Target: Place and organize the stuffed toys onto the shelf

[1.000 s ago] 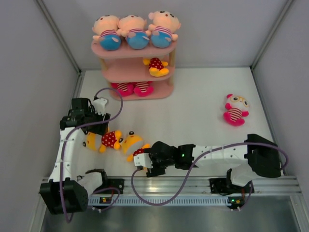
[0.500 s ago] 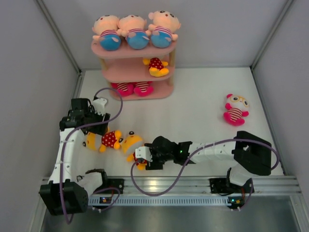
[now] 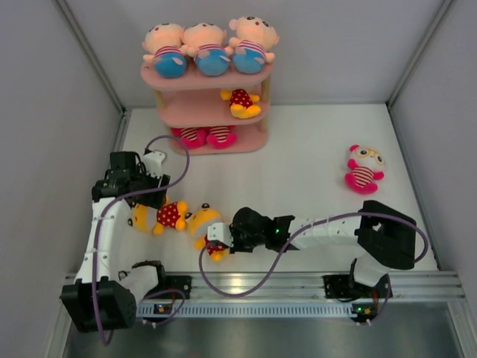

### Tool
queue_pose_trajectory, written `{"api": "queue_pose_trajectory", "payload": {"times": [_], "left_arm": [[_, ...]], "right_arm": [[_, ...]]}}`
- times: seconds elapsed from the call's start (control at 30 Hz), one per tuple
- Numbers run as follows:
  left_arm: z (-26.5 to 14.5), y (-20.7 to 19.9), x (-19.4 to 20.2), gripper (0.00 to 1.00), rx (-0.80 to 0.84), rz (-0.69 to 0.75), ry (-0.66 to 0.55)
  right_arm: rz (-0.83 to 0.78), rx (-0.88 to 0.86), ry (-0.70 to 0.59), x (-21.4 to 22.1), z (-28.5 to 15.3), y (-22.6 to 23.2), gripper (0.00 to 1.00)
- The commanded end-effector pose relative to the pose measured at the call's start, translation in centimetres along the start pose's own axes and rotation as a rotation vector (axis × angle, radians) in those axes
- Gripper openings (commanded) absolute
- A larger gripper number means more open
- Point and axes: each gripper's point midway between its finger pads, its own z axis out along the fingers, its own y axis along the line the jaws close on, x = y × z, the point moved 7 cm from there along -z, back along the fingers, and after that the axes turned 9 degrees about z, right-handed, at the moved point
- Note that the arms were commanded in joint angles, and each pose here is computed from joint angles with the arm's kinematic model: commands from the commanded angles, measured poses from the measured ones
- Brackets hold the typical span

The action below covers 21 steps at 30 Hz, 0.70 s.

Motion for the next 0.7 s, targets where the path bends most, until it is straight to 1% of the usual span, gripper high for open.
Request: {"api": "queue_pose_trajectory", "payload": {"times": [0.0, 0.03, 0.07, 0.1, 0.13, 0.2, 0.27, 0.33, 0.37, 0.4, 0.47, 0.5, 0.63, 0.67], "left_arm": [[-0.3, 0.5, -0.6, 0.67, -0.033, -0.001, -0.035], [-0.3, 0.5, -0.6, 0.67, -0.035, -0.002, -0.034], [-0.3, 0.6, -0.6, 0.67, -0.036, 0.001, -0.032], [-0.3, 0.6, -0.6, 0.67, -0.042, 0.001, -0.030], [-0.3, 0.8, -0.6, 0.67, -0.052, -0.004, -0.024], [-0.5, 1.1, -0.8, 0.67, -0.075, -0.009, -0.017], [-1.1, 1.9, -1.2, 0.67, -0.136, -0.009, -0.007], [-1.9, 2.7, -1.6, 0.67, -0.199, -0.004, -0.001], [-2.4, 3.4, -1.4, 0.67, -0.264, -0.004, 0.027], [-2.7, 3.6, -1.5, 0.67, -0.290, -0.001, 0.033], [-3.4, 4.2, -1.6, 0.67, -0.333, 0.009, 0.043], [-3.7, 4.3, -1.8, 0.67, -0.341, 0.012, 0.040], [-4.1, 4.3, -2.2, 0.67, -0.345, 0.001, 0.025], [-4.1, 4.2, -2.2, 0.67, -0.339, 0.002, 0.021]], "right_arm": [[0.009, -0.003, -0.122, -4.0, -2.0, -0.5, 0.00], [0.010, 0.005, -0.141, -4.6, -2.5, -0.7, 0.00], [0.013, 0.011, -0.126, -4.6, -3.0, -0.7, 0.00], [0.013, 0.040, -0.109, -4.7, -3.7, -1.0, 0.00], [0.002, 0.074, -0.136, -6.2, -4.9, -1.5, 0.00], [-0.016, 0.162, -0.126, -7.3, -6.2, -2.7, 0.00], [-0.044, 0.190, -0.100, -8.9, -7.9, -3.8, 0.00], [-0.039, 0.244, -0.062, -10.2, -9.8, -5.7, 0.00], [-0.037, 0.260, -0.055, -10.7, -10.4, -6.4, 0.00], [-0.039, 0.292, -0.083, -12.2, -11.3, -7.4, 0.00], [-0.048, 0.351, -0.097, -13.1, -12.6, -9.4, 0.00], [-0.053, 0.378, -0.137, -14.7, -13.4, -10.3, 0.00], [-0.019, 0.489, -0.187, -17.1, -15.2, -15.4, 0.00], [-0.020, 0.527, -0.209, -18.3, -16.1, -16.4, 0.00]]}}
